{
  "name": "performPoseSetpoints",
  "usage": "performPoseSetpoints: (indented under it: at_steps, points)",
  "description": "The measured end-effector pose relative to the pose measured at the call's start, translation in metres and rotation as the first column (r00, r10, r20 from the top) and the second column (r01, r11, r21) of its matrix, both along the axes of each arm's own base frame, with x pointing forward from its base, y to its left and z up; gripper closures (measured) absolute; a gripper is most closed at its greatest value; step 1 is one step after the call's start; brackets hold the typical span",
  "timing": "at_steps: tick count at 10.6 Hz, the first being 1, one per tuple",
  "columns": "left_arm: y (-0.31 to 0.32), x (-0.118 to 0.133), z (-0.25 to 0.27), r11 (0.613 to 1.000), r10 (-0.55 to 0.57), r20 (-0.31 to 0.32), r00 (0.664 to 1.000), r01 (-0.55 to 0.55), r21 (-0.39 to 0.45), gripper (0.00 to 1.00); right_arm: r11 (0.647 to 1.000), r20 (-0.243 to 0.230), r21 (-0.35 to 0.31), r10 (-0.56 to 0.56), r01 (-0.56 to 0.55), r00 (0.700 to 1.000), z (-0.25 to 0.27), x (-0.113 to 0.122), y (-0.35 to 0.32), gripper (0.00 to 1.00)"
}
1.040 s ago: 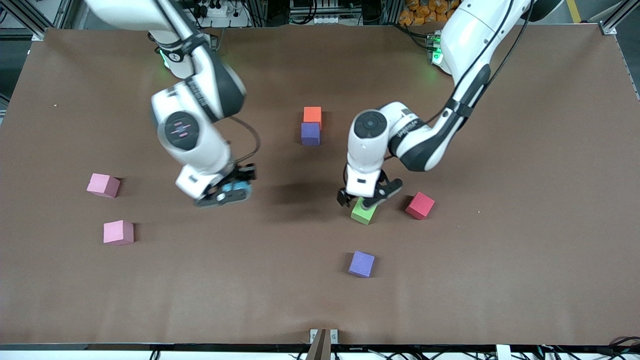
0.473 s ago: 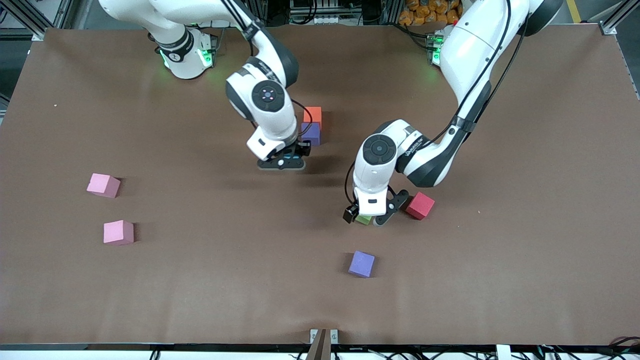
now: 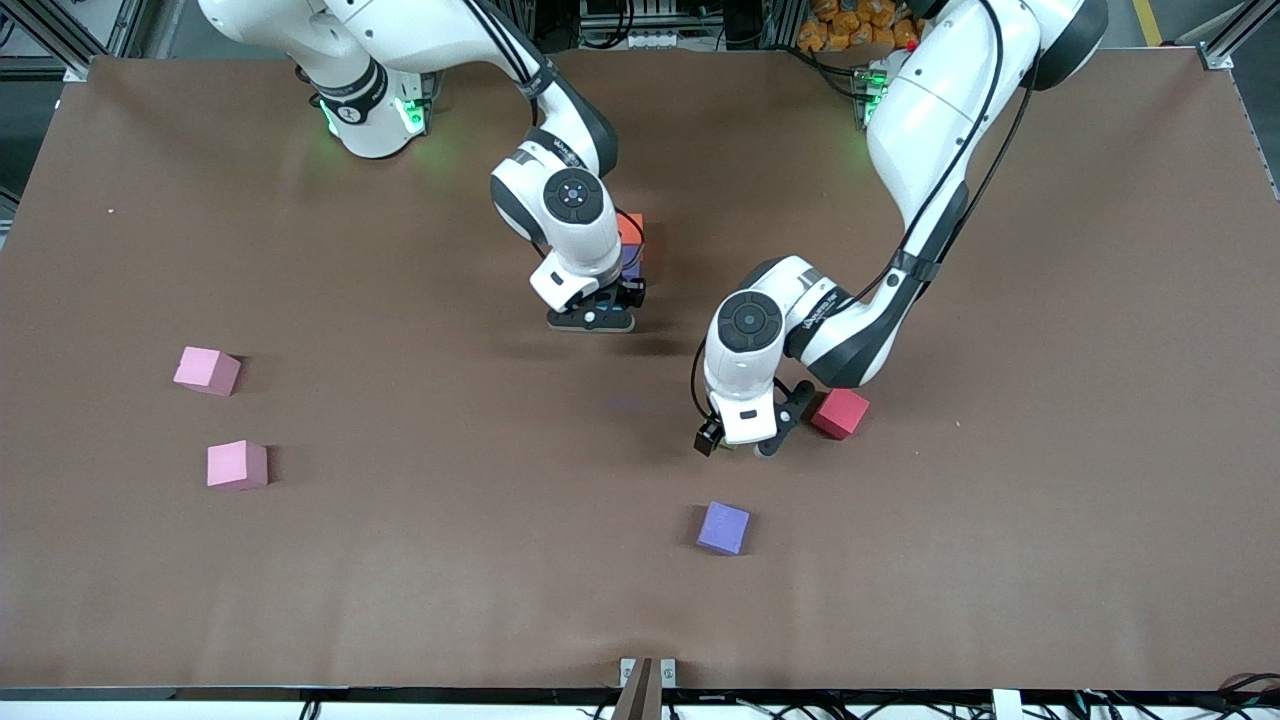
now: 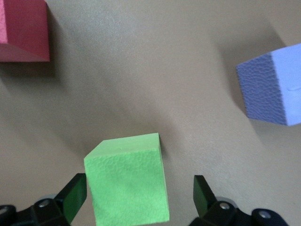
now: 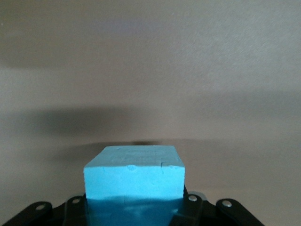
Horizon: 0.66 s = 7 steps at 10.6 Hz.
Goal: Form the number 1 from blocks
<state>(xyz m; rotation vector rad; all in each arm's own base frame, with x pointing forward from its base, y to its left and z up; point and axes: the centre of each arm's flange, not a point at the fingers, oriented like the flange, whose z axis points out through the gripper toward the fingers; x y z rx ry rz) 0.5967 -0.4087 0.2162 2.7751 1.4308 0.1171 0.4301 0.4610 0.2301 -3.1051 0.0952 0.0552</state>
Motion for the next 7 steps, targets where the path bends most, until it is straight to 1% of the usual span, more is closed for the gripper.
performPoseSetpoints:
  at_steps: [2, 4, 5, 6, 7]
  points:
    - [0.001, -0.001, -0.008, 1.0, 0.003, -0.009, 1.0, -0.003, 0.005, 0.0, 1.0, 0.007, 0.009, 0.007, -0.007, 1.0, -0.006, -0.006, 0.005, 0.4]
    - [-0.003, -0.006, -0.021, 1.0, -0.006, -0.024, 1.0, 0.006, 0.017, 0.01, 1.0, 0.003, 0.007, 0.012, -0.012, 1.0, -0.019, -0.013, 0.007, 0.4]
    - [-0.004, -0.007, -0.025, 1.0, -0.019, -0.027, 0.999, 0.02, 0.021, 0.08, 1.0, 0.001, 0.006, 0.011, -0.011, 1.0, -0.023, -0.016, 0.008, 0.4]
    - [-0.004, -0.007, -0.024, 0.999, -0.037, -0.026, 0.999, 0.037, 0.021, 0.23, 1.0, 0.001, 0.007, 0.01, -0.01, 1.0, -0.027, -0.017, 0.009, 0.4]
    - [-0.003, -0.005, -0.021, 0.998, -0.055, -0.026, 0.998, 0.055, 0.026, 0.41, 1.0, 0.002, 0.009, 0.009, -0.009, 1.0, -0.029, -0.018, 0.01, 0.4]
